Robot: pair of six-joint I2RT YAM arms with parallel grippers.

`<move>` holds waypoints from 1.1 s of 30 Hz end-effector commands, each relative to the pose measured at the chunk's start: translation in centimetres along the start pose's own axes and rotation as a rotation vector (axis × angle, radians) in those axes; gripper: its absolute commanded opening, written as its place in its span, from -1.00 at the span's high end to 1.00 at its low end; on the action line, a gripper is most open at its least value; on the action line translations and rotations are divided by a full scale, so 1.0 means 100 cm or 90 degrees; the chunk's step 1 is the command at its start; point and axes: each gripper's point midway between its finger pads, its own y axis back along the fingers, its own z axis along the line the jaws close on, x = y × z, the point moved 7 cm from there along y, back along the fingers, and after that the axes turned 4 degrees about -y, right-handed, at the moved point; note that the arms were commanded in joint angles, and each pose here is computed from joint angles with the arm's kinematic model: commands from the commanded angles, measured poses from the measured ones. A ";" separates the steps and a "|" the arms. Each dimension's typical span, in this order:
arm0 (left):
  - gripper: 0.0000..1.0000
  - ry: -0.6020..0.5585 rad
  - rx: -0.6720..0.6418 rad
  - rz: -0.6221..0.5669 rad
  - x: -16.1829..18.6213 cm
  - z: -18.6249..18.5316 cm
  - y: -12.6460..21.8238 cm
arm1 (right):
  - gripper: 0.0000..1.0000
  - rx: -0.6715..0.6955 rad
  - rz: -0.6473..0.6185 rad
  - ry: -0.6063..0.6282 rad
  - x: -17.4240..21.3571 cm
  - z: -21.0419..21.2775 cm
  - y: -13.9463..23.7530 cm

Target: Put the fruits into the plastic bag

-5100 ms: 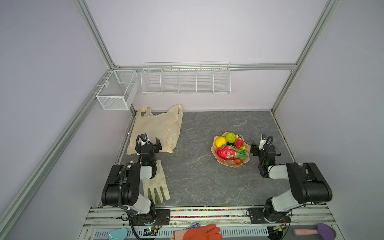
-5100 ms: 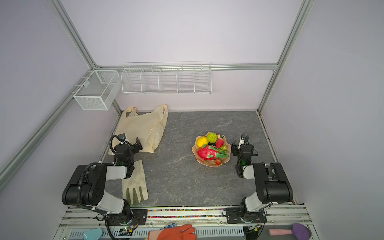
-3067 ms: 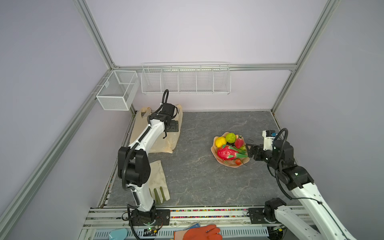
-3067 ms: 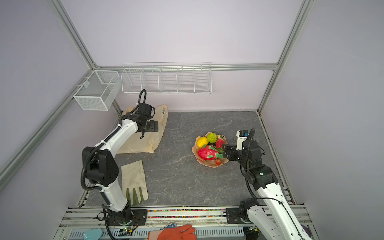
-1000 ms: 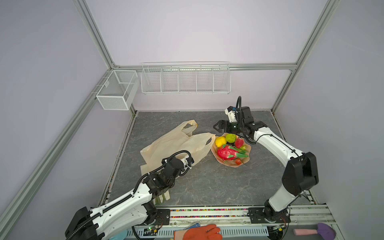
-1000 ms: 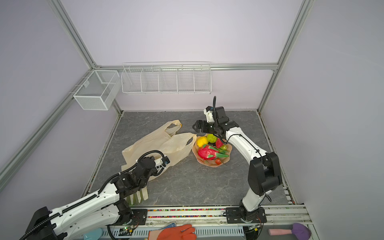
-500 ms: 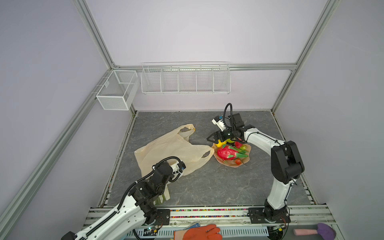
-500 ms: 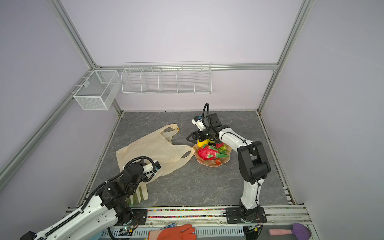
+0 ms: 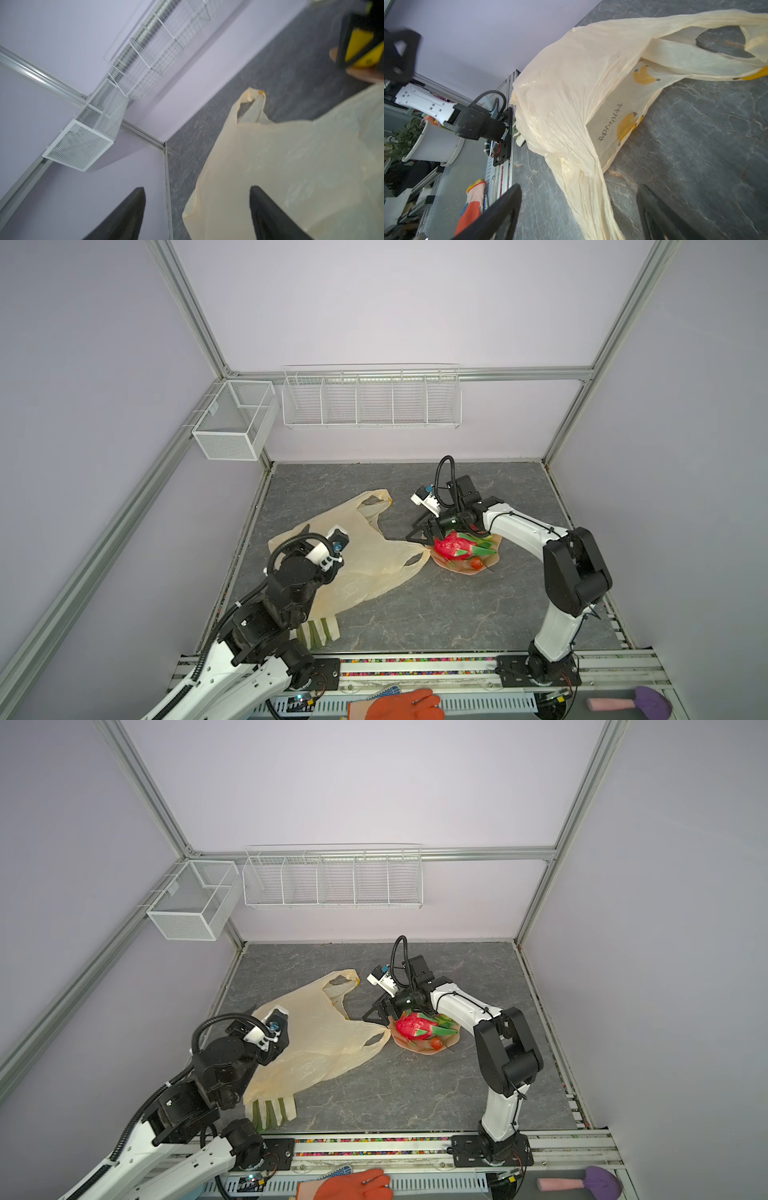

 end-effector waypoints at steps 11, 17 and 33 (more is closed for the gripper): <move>-0.64 0.368 0.165 0.397 -0.053 -0.074 -0.104 | -0.90 0.116 -0.054 0.122 0.021 0.066 0.007; -0.64 0.360 0.144 0.561 -0.033 -0.105 -0.146 | -0.99 0.181 -0.108 0.132 0.030 0.093 0.039; -0.54 0.139 0.118 0.815 0.022 -0.184 -0.220 | -0.84 0.261 -0.144 0.146 0.076 0.120 0.083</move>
